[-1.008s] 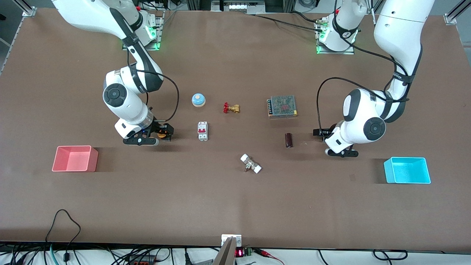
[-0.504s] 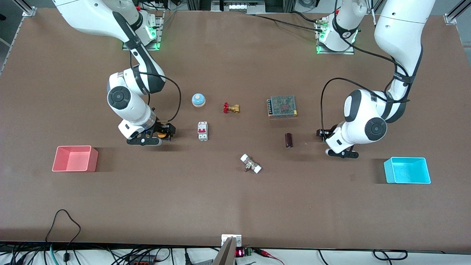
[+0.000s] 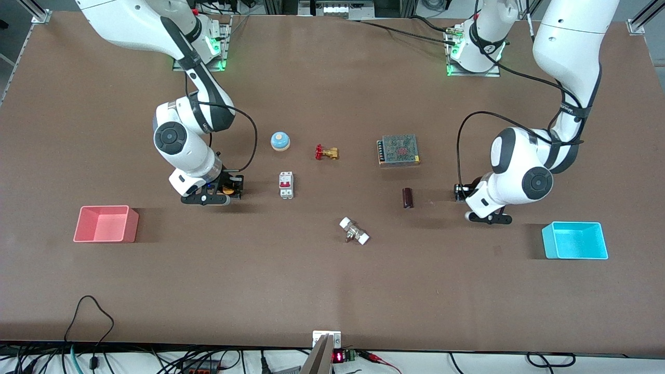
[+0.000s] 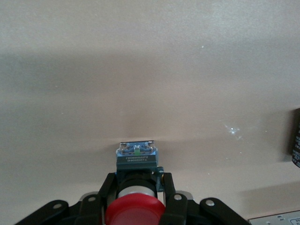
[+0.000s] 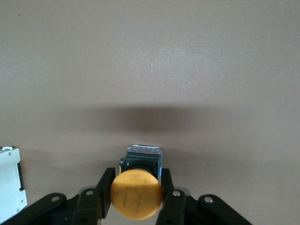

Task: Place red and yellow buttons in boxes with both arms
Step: 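Close the right gripper on the yellow button while the left gripper grasps the red button, then carry the yellow button to the pink box while the left gripper carries red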

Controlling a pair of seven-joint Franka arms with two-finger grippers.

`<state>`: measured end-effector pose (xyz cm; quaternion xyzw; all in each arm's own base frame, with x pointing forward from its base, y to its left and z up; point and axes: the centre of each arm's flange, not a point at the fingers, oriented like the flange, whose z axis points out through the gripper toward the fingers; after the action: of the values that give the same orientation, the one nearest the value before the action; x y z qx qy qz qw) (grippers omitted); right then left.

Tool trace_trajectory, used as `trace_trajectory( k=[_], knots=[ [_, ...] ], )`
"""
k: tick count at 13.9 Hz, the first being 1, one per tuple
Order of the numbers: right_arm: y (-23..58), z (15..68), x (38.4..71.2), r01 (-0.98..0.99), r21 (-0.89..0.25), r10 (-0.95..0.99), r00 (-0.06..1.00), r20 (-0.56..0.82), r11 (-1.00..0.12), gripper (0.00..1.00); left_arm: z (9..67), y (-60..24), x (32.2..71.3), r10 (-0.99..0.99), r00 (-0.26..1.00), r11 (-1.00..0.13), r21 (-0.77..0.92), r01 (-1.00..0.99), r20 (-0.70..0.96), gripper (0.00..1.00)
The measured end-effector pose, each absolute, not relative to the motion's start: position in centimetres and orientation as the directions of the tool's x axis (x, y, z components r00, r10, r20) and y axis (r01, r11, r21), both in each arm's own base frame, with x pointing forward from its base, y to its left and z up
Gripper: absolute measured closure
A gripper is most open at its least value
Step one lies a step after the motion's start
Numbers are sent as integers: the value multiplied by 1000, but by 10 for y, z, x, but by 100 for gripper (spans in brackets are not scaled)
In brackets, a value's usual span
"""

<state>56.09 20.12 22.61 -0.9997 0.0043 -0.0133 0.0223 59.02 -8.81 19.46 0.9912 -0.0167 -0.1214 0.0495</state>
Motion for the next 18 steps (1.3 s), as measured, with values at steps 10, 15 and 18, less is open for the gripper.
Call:
trace_trajectory(
  k=[10,15,18],
  knots=[
    [115,344,602,189,1,189,978,92,-982,63,331,46,622,137,985,-984,104,147,-103,56],
    [-78,411,607,330,84,339,929,149,-940,63,346,102,645,147,988,-989,7,147,-43,56],
    [-101,375,616,266,44,269,954,128,-963,63,328,140,660,167,984,-986,7,168,-57,56]
  ],
)
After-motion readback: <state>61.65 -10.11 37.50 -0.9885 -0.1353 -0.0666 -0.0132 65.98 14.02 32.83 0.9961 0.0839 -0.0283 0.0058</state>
